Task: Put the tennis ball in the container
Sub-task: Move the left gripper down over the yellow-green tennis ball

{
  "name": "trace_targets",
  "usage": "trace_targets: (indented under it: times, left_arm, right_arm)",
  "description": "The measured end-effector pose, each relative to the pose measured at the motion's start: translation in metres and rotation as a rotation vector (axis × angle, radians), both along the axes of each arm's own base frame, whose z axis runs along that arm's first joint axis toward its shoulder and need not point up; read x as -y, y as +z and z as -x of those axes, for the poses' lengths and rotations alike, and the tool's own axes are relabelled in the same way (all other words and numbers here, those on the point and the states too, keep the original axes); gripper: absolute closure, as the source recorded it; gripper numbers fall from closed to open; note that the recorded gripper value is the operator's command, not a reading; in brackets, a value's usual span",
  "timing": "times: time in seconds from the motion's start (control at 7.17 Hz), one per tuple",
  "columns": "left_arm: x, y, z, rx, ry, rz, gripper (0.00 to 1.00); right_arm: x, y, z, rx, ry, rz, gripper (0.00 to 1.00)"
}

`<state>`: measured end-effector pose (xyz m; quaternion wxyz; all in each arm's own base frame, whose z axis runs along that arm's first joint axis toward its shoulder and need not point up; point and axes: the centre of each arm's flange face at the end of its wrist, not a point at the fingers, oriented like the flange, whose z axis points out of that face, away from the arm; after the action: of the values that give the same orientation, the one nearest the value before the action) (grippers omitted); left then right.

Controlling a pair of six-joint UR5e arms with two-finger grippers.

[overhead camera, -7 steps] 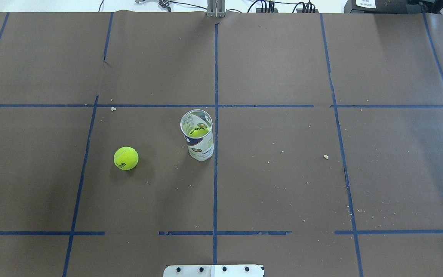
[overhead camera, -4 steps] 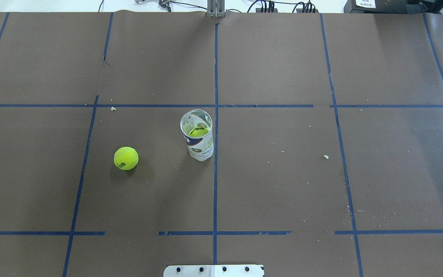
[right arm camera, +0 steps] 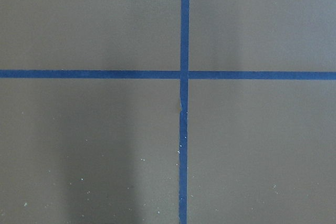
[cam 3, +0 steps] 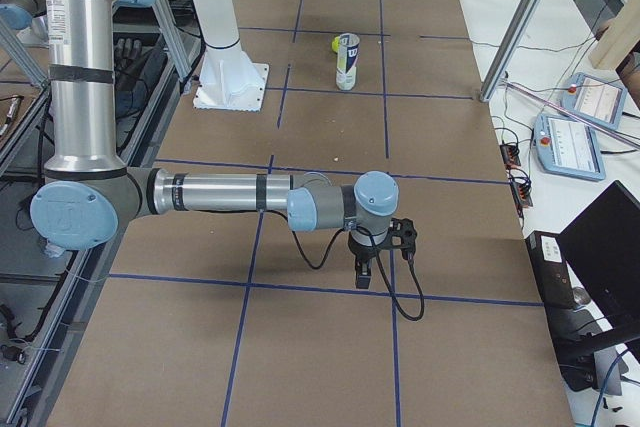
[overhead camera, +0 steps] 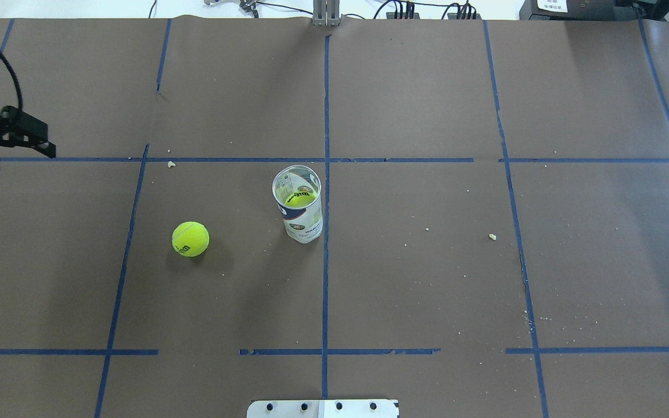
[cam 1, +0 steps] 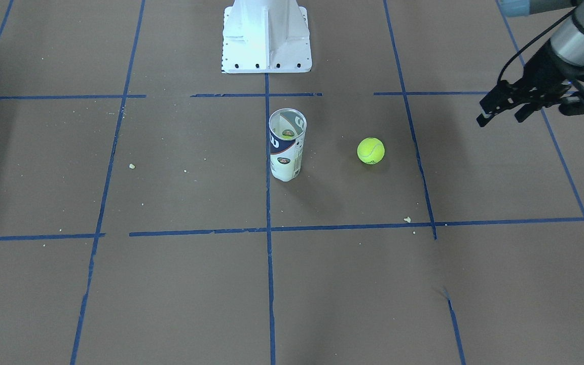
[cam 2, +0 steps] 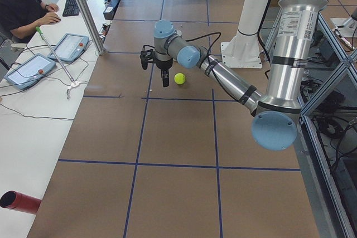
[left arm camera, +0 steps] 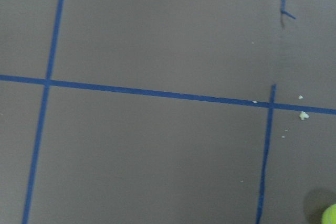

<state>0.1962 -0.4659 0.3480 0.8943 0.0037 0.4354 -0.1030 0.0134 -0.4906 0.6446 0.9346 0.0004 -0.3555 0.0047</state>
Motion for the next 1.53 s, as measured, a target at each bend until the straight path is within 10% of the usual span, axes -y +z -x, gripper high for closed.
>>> trace_targets:
  times: [0.7,1.53]
  left_arm:
    - [-0.009,-0.033,-0.178,0.095,0.055,-0.067,0.00]
    - [-0.028,-0.002,-0.244,0.092,0.074,-0.073,0.00]
  right_arm:
    - [0.000,0.000,0.000,0.000,0.000,0.000,0.00]
    - [0.000,0.000,0.000,0.000,0.000,0.000,0.00]
